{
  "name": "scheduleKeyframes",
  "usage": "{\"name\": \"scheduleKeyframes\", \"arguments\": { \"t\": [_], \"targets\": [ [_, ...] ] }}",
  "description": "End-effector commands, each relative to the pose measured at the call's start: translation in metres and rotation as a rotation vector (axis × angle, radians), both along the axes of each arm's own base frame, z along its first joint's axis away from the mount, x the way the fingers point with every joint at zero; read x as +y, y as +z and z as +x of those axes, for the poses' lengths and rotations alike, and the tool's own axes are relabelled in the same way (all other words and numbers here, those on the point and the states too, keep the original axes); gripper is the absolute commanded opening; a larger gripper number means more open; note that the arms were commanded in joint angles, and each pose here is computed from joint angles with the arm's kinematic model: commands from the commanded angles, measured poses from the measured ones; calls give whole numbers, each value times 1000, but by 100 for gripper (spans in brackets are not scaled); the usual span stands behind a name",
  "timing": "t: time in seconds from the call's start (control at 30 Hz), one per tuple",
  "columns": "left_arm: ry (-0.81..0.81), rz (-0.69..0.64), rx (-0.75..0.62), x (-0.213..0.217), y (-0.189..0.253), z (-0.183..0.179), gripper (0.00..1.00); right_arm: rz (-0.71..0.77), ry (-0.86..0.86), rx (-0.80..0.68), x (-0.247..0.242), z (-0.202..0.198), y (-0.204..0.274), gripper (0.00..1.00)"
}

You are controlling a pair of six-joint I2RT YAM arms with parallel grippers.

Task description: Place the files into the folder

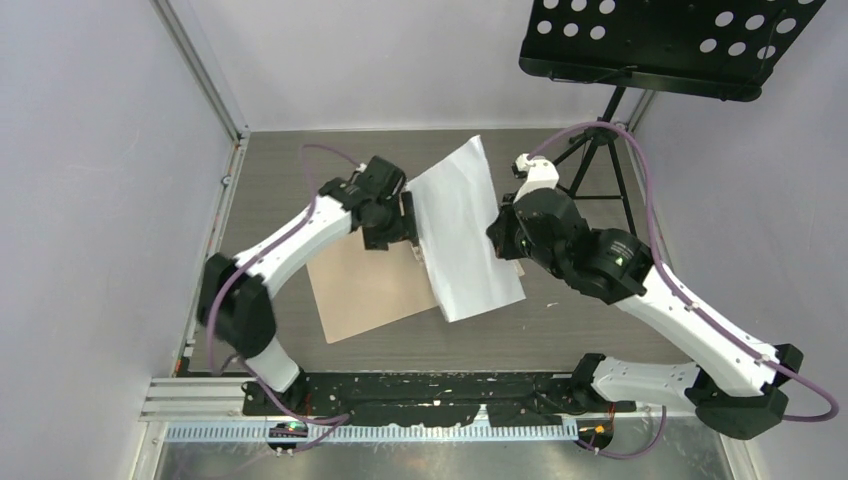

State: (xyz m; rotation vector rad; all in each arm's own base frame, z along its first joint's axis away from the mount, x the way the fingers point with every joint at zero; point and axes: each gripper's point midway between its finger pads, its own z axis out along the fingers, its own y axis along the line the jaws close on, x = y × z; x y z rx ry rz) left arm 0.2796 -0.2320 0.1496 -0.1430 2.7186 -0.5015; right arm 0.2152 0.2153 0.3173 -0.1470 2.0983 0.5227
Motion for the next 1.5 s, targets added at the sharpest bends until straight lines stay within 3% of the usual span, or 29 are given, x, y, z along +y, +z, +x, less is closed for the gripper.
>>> {"name": "scheduleKeyframes", "arguments": {
  "t": [0.0, 0.17, 0.4, 0.67, 1.0, 1.2, 1.47],
  "targets": [
    [81, 189, -124, 6, -6, 72, 66, -173, -168, -48, -52, 30, -11, 5],
    [99, 263, -110, -6, -37, 109, 60, -204, -183, -43, -60, 53, -17, 5],
    [37, 244, -49, -30, -82, 121, 58, -223, -170, -56, -57, 76, -12, 5],
    [2, 262, 17, -35, -112, 105, 45, -209, -130, -56, -44, 89, -12, 5],
    [-45, 239, 52, -35, -110, 66, 24, -196, -108, -66, -40, 92, -11, 5],
    [-28, 187, 75, -36, -111, 46, 24, -173, -96, -58, -35, 94, -16, 5],
    [-42, 149, 50, -41, -91, 46, 28, -104, -77, -32, -24, 93, -20, 5]
  ]
}}
